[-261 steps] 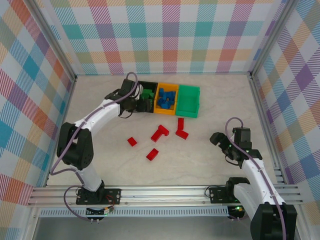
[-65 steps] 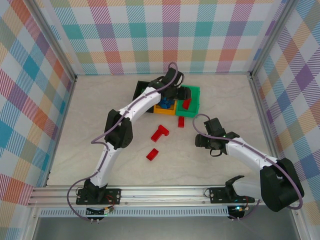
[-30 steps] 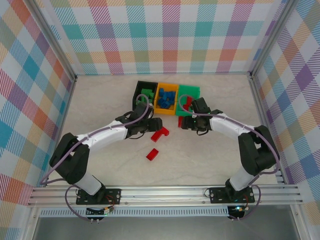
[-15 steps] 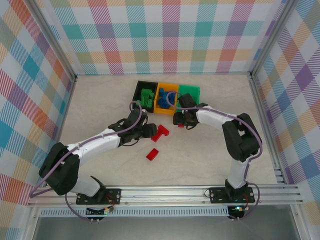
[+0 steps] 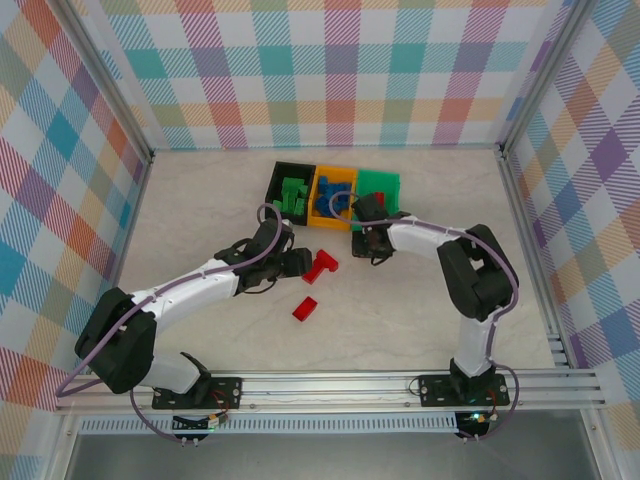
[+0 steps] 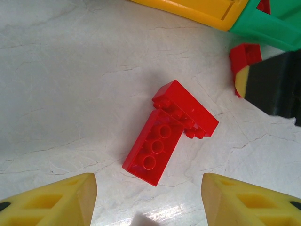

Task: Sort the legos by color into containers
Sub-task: Pick up the lego from the center of the table, then place the lego in the container.

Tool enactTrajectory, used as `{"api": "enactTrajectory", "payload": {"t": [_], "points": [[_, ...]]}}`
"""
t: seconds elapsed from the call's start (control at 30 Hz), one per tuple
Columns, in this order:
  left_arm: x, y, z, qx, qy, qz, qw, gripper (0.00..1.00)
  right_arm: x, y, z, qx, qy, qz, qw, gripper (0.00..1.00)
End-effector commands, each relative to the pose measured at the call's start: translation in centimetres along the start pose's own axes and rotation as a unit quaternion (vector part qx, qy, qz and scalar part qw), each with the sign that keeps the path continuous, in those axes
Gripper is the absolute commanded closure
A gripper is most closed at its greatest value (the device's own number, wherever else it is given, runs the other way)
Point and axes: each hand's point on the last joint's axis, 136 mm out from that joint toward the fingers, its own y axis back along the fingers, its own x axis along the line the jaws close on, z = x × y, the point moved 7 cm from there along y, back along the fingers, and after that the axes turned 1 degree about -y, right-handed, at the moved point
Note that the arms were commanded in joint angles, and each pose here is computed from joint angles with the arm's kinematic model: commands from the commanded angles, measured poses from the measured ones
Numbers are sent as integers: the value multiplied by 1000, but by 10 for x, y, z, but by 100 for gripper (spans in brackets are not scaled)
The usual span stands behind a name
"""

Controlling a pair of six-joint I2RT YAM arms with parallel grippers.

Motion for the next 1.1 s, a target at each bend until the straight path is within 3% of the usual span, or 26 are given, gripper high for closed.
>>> {"api": "enactTrajectory", "payload": {"t": [0.0,0.27,0.43,0.73,1.07], "points": [[-2,7,-1,-5,-1,-1,1000,40,0,26,-7,-15,3,15,1000,67],[-6,-3,-2,7,6,-15,1000,39,-19,73,-25,-54,5,13,998,65],[-12,-11,-2,22,4,-25,999,39,-22,88,-16,-76,6,15,997,63],[-23,-20,-5,52,-8,-30,998,39,-17,88,37,-97,-1,28,995,62],[-34,-21,-19,83,-36,-54,994,38,-20,53,107,-84,-4,32,996,60]]}}
